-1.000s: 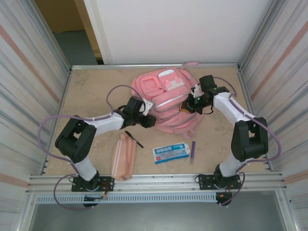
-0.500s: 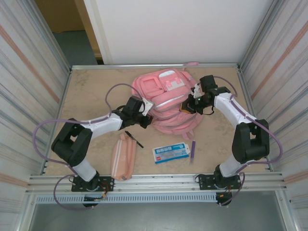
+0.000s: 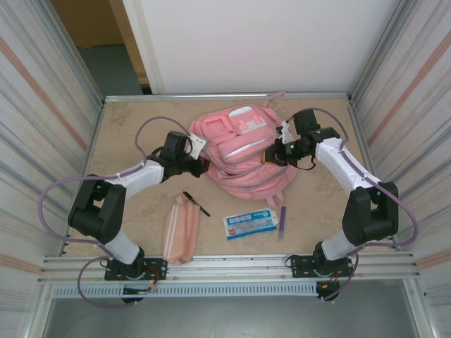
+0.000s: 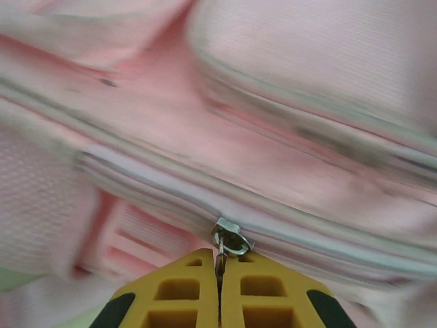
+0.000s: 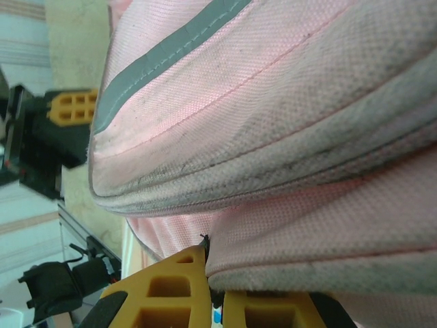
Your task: Pack the student bag
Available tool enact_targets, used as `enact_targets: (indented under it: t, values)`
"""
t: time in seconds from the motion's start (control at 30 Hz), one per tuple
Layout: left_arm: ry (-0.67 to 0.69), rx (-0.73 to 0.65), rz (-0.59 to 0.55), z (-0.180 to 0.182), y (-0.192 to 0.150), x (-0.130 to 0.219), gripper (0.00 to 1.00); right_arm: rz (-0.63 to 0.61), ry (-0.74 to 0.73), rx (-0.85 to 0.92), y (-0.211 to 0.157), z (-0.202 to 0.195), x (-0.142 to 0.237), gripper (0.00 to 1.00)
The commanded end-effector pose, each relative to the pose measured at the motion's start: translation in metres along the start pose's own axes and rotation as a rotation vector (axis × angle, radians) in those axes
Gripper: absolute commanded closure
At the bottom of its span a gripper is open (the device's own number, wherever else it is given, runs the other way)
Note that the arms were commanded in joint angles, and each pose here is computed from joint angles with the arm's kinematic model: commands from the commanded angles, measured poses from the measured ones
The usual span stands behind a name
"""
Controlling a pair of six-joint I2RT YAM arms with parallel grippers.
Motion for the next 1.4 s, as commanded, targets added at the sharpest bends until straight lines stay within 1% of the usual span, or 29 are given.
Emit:
enact_targets:
  t: [0.0,0.17,0.23,0.3,0.4,0.47,0.5,0.53,0.6,0.67,0.7,0.83,0.87,0.93,1.0,1.03,1.07,1.17,1.23,1.3,1.37]
  values:
    - [0.168,0.133,0.045,0.06,-0.004,0.004,1.0,0.012,0.036,0.112,-0.016,0.016,0.013,1.0]
    - [0.255,0.291,0.055,0.092,-0.009,0.007,1.0,0.03,0.02,0.111,-0.021,0.016,0.007,1.0]
    - [0.264,0.346,0.074,0.096,-0.007,0.011,0.93,0.029,0.007,0.098,-0.02,0.013,0.002,1.0]
    - [0.274,0.364,0.069,0.097,-0.004,0.013,0.88,0.036,-0.002,0.077,-0.021,0.012,-0.004,1.0]
    - [0.342,0.429,0.086,0.108,-0.005,0.023,0.83,0.024,-0.005,0.055,-0.021,0.013,-0.01,1.0]
    - [0.336,0.445,0.089,0.106,0.0,0.029,0.77,0.01,-0.023,0.032,-0.019,0.01,-0.016,1.0]
    - [0.302,0.453,0.091,0.098,0.005,0.033,0.73,0.003,-0.038,0.012,-0.017,0.007,-0.018,0.94]
    - [0.272,0.449,0.083,0.09,0.012,0.038,0.67,0.004,-0.051,-0.009,-0.017,0.004,-0.021,0.89]
    - [0.242,0.407,0.05,0.066,0.025,0.049,0.6,-0.002,-0.083,-0.048,-0.018,-0.003,-0.025,0.79]
    - [0.209,0.346,0.021,0.041,0.036,0.059,0.57,-0.019,-0.117,-0.084,-0.018,-0.011,-0.026,0.69]
    - [0.189,0.332,0.008,0.028,0.039,0.063,0.56,-0.026,-0.131,-0.097,-0.018,-0.014,-0.026,0.66]
    - [0.058,0.288,-0.014,-0.026,0.042,0.064,0.55,-0.05,-0.168,-0.109,-0.024,-0.016,-0.018,0.61]
    - [0.028,0.245,-0.012,-0.044,0.044,0.063,0.54,-0.06,-0.185,-0.101,-0.026,-0.017,-0.015,0.6]
    - [0.003,0.114,-0.024,-0.076,0.046,0.06,0.53,-0.097,-0.219,-0.089,-0.027,-0.021,-0.007,0.59]
    - [-0.018,-0.049,-0.035,-0.106,0.048,0.055,0.53,-0.139,-0.249,-0.089,-0.026,-0.026,-0.001,0.58]
    - [-0.043,-0.131,-0.028,-0.12,0.046,0.049,0.53,-0.157,-0.262,-0.105,-0.026,-0.031,0.002,0.56]
    - [-0.061,-0.184,-0.015,-0.13,0.044,0.045,0.54,-0.184,-0.275,-0.125,-0.025,-0.036,0.005,0.53]
    - [-0.073,-0.219,0.052,-0.14,0.034,0.029,0.53,-0.239,-0.296,-0.235,-0.023,-0.055,0.01,0.48]
    - [-0.048,-0.232,0.079,-0.138,0.028,0.02,0.52,-0.227,-0.253,-0.286,-0.024,-0.06,0.007,0.48]
    - [-0.056,-0.284,0.092,-0.14,0.027,0.012,0.51,-0.201,-0.214,-0.315,-0.024,-0.06,0.003,0.47]
    - [-0.034,-0.349,0.119,-0.136,0.034,0.003,0.5,-0.208,-0.216,-0.326,-0.021,-0.063,0.003,0.47]
Point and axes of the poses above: each hand's point on the last joint's axis, 136 mm out from that joint toward the fingers, its own x axis back along the fingers, its own z axis along the line the jaws close on, y = z × x, the point moved 2 cm from there along x, back along the fingers, and after that the axes turned 9 degrees about -x, right-handed, at the moved point
